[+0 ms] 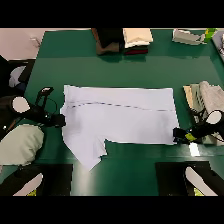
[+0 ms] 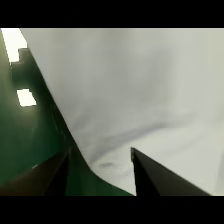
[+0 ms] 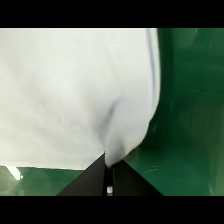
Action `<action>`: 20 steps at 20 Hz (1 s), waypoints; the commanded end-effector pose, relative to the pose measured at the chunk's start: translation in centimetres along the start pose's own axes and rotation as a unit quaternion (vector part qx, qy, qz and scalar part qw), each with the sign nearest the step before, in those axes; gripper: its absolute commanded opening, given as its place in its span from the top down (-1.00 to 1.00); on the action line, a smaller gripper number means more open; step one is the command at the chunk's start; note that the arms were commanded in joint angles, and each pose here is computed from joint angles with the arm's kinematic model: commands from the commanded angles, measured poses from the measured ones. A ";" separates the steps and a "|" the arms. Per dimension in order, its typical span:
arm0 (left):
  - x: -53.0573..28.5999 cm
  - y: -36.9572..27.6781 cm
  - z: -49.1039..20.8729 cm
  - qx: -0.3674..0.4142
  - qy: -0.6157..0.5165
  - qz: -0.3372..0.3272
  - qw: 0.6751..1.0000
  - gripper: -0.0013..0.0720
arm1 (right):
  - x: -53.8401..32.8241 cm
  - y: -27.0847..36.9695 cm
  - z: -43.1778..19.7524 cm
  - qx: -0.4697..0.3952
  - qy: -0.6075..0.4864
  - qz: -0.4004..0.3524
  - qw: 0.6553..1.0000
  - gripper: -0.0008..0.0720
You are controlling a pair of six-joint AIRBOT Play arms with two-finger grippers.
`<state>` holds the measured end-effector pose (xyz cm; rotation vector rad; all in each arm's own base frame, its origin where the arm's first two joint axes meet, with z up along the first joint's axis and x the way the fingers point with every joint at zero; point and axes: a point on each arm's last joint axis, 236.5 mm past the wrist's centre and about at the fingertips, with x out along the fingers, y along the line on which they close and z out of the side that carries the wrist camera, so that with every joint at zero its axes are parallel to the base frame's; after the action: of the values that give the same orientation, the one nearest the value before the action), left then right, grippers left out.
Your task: Fold the shirts.
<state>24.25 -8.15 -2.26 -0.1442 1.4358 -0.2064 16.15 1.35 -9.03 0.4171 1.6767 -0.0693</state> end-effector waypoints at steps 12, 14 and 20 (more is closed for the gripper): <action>5.5 -1.9 -8.9 -0.090 0.045 -0.080 0.992 -0.31 | 0.3 1.0 0.2 -0.025 -0.008 -0.005 1.000 0.92; 5.7 -2.2 -8.1 -0.098 0.030 -0.088 0.991 -0.31 | 0.3 1.0 0.2 -0.025 -0.007 -0.004 1.000 0.92; 6.2 -2.4 -8.7 -0.079 0.054 -0.093 0.991 0.76 | -0.1 1.1 0.4 -0.027 -0.009 -0.005 1.000 0.92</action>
<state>16.29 -11.32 -8.85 -0.4164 1.5453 -0.2174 16.73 2.21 -9.05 0.3709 1.6597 -0.0376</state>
